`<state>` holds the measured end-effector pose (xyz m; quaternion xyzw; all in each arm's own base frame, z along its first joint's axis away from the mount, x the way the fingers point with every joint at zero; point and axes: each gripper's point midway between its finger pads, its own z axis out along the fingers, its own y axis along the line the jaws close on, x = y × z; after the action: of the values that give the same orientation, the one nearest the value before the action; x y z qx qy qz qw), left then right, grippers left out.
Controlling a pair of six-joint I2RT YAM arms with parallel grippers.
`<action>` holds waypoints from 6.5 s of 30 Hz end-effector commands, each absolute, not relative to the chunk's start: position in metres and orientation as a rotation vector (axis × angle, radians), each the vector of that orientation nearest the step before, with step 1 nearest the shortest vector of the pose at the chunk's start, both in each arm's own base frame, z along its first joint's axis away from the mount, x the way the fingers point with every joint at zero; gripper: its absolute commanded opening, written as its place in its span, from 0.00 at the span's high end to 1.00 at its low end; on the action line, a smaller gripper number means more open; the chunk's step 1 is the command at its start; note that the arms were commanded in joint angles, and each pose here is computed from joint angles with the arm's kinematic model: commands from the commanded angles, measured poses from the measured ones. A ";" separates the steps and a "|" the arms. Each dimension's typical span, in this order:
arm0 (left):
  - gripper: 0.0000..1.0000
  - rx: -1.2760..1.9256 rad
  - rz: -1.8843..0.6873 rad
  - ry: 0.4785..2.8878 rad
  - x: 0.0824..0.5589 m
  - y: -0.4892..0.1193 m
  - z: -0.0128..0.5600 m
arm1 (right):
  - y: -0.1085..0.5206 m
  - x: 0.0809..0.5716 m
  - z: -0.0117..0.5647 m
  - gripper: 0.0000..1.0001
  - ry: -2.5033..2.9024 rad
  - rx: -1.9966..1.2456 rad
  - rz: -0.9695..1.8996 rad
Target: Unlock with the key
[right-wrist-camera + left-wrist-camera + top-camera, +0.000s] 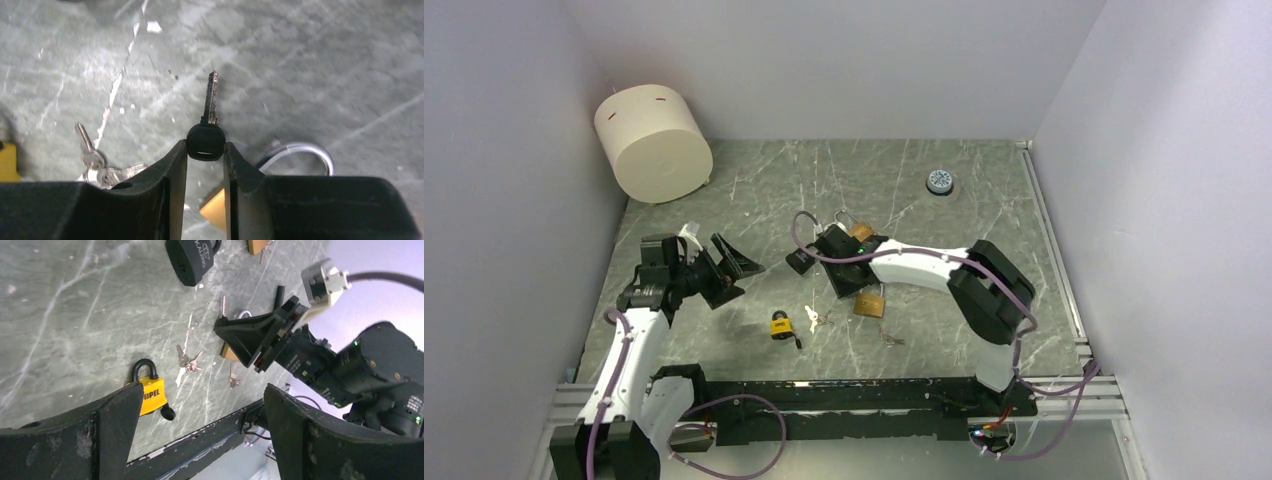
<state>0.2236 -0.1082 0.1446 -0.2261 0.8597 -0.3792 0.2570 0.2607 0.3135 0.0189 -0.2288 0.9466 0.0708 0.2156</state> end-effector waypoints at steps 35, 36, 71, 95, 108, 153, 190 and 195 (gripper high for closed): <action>0.83 -0.415 -1.502 2.316 0.253 -0.245 0.123 | 0.375 0.217 0.128 0.82 2.170 -0.817 0.906; 0.95 -0.408 -1.504 2.314 0.253 -0.245 0.125 | 0.375 0.217 0.129 0.81 2.168 -0.814 0.909; 0.98 0.178 -1.887 1.645 0.212 -0.256 0.326 | 0.339 0.175 0.320 0.57 1.606 -0.437 1.828; 0.98 0.170 -1.851 1.695 0.221 -0.260 0.313 | 0.340 0.189 0.317 0.75 1.582 -0.390 1.882; 0.98 0.128 -1.881 1.654 0.232 -0.262 0.313 | 0.344 0.185 0.306 0.95 1.620 -0.408 1.922; 0.05 0.198 -0.288 2.707 0.352 -0.202 0.042 | 0.270 0.202 0.117 1.00 2.314 0.036 1.281; 0.80 0.010 1.038 2.638 0.315 -0.123 0.102 | 0.263 0.193 0.106 1.00 2.365 0.057 1.257; 0.79 0.025 0.774 2.710 0.318 -0.148 0.094 | 0.268 0.193 0.111 1.00 2.350 0.071 1.300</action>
<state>0.3104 -0.1359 0.0728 0.0198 0.9408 0.3164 0.1198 0.1901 0.2608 0.0953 0.0290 0.8679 0.4456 0.2175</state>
